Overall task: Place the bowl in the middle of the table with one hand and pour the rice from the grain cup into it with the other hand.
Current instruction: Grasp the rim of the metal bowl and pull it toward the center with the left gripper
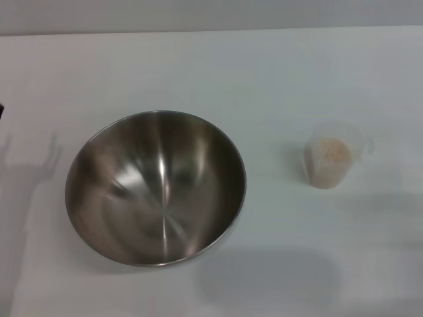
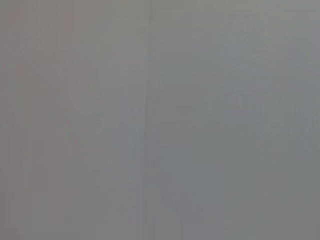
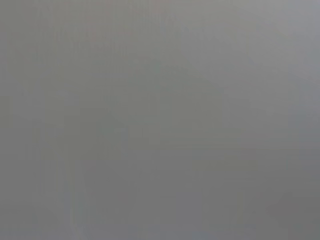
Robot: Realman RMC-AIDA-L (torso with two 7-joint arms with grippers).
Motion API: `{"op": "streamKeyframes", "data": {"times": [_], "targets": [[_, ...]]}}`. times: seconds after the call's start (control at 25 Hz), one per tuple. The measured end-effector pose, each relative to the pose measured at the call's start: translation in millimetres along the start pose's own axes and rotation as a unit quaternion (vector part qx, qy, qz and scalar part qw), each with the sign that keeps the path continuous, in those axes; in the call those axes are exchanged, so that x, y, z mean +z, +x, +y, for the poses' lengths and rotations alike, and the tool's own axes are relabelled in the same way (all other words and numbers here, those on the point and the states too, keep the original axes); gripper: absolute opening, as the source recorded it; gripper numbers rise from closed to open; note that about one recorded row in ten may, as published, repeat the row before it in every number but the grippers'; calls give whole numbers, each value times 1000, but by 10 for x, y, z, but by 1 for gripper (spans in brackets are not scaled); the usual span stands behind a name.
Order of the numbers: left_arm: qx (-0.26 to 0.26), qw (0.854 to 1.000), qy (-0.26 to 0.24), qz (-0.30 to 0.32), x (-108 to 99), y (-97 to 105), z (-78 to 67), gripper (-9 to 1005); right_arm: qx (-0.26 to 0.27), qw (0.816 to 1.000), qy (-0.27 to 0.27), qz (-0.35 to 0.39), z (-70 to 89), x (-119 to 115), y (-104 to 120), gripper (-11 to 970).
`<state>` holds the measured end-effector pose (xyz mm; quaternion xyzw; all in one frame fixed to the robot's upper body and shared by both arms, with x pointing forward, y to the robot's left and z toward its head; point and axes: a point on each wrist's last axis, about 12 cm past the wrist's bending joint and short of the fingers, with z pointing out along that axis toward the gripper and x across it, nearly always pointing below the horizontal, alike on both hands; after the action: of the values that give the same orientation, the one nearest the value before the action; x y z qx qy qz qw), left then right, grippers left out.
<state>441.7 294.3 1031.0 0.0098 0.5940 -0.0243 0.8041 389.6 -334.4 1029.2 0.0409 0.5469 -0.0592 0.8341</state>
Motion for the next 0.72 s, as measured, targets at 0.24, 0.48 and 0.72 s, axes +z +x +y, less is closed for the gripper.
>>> {"op": "streamKeyframes", "data": {"times": [0.24,0.48,0.72], "targets": [[19,1000,11,19,449,-88,-78,828,0,1000,0,-1,-1,6,0,841],[4,997,38,67,798,-257,-80,828,-1,1000,2,0,-8,-1,-1,841],[25,976,68,203,1293,-768,-144,827,-1,1000,2,0,-6,0,0,841]]}}
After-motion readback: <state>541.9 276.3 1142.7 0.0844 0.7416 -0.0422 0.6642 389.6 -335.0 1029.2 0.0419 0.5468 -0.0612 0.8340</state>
